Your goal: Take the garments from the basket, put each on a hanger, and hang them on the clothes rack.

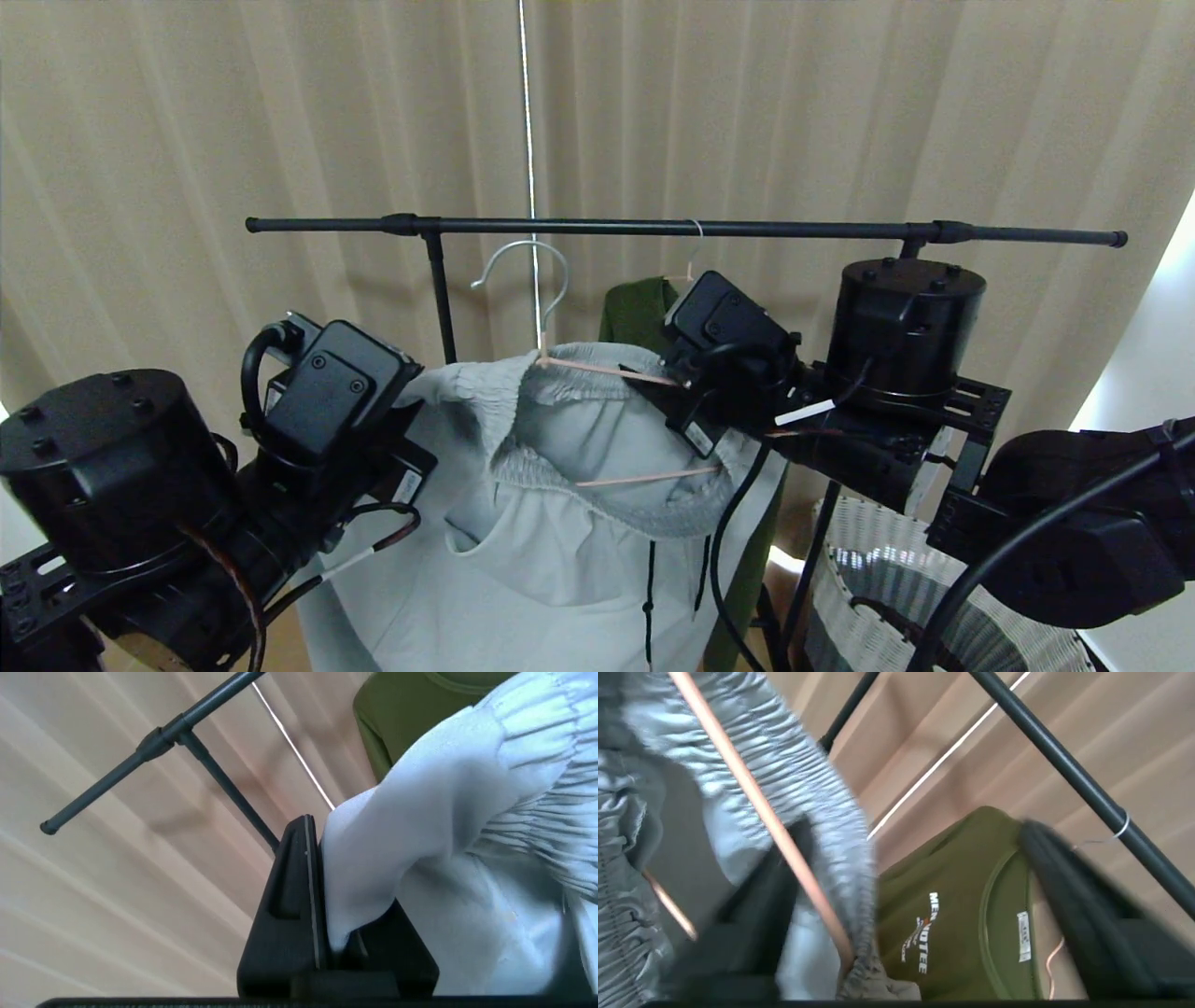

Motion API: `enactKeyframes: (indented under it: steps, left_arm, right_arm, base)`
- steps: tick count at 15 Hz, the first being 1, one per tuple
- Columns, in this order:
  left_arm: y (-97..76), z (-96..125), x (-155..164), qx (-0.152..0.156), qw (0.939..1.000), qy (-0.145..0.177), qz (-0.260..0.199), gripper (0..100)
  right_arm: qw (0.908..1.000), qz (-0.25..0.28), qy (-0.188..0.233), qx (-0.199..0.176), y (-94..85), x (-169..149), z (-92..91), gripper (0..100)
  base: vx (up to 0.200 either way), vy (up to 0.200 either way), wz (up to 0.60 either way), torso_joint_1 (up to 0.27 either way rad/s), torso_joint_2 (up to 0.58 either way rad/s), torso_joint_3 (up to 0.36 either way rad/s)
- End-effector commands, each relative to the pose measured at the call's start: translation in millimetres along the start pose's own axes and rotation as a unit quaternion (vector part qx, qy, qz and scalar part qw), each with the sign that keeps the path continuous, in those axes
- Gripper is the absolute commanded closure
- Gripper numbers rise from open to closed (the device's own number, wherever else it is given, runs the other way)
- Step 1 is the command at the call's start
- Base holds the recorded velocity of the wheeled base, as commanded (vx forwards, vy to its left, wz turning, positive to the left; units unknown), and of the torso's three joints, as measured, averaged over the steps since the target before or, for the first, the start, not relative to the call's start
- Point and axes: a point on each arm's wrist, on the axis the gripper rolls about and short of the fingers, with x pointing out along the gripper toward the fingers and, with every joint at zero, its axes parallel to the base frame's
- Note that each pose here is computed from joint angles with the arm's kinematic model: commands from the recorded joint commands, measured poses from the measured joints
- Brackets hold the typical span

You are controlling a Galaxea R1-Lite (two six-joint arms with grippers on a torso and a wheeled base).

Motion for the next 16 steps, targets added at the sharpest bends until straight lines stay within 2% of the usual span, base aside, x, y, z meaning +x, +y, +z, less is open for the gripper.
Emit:
enactKeyframes:
  steps: [1,12,13,16]
  left_arm:
    - [-0.1,0.2,0.5,0.000,1.0000,0.000,0.001,100]
    - [1.0,-0.2,-0.8,-0.012,0.9999,-0.001,0.000,100]
    - [0.8,0.3,-0.8,-0.017,0.9999,-0.002,-0.001,0]
    - [0.1,-0.6,-2.2,-0.019,0.9997,-0.008,-0.014,0]
  right_arm:
    - [1.0000,0.000,0.001,0.001,0.5,-0.6,-1.0,100]
    - [1.0000,-0.003,-0.005,0.002,-1.7,-5.4,2.2,100]
    - [1.0000,-0.003,-0.005,0.002,-1.7,-5.9,2.2,100]
    - [0.9999,-0.009,-0.006,0.003,-5.9,-9.3,2.8,100]
  base:
    - [0.000,0.000,0.00,0.000,0.00,0.000]
    - [0.000,0.000,0.00,0.000,0.00,0.000]
    - [0.000,0.000,0.00,0.000,0.00,0.000]
    - [0.000,0.000,0.00,0.000,0.00,0.000]
